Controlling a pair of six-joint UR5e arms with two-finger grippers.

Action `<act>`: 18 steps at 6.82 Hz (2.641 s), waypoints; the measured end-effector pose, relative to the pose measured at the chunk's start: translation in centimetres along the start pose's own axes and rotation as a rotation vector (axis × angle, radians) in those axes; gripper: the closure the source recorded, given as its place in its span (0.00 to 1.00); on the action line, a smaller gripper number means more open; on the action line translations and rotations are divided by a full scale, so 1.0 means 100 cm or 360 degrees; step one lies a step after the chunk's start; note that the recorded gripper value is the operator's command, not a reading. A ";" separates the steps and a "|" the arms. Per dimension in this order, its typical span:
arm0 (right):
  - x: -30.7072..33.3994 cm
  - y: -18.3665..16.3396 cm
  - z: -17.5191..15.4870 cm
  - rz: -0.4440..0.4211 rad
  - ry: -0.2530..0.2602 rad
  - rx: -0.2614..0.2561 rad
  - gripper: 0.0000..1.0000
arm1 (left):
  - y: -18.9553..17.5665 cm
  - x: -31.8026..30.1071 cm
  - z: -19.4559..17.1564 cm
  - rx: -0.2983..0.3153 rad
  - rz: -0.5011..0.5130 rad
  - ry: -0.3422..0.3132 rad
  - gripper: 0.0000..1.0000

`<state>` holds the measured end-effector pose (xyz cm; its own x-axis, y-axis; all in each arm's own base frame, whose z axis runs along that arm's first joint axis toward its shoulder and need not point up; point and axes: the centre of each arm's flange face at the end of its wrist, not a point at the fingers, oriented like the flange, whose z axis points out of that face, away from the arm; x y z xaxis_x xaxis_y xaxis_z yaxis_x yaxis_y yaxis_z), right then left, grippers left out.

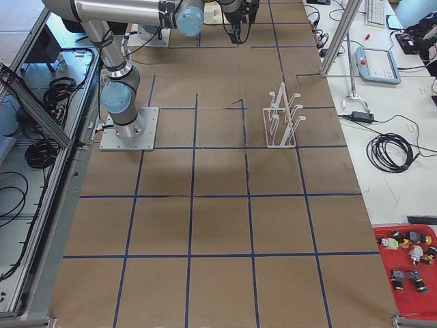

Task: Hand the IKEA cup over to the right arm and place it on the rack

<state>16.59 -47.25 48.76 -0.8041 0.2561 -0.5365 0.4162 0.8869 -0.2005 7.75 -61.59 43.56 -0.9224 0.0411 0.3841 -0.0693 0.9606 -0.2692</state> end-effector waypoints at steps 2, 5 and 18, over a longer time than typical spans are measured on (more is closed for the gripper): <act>0.012 0.026 0.026 0.0180 -0.0341 0.0149 0.00 | -0.013 0.025 0.010 0.0312 0.0131 0.0177 1.00; 0.032 0.067 0.039 0.0482 -0.0697 0.0308 0.00 | 0.004 0.090 0.036 0.0765 0.0372 0.0452 1.00; 0.025 0.070 0.099 0.0934 -0.0976 0.0165 0.00 | 0.166 0.223 0.136 0.1008 0.1147 0.1021 1.00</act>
<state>21.71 -44.18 37.90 -0.0867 0.3834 -0.9195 0.7542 0.6283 0.1908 -19.15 -48.41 35.65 -0.4752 0.8307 0.2902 0.0497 0.3546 -0.9337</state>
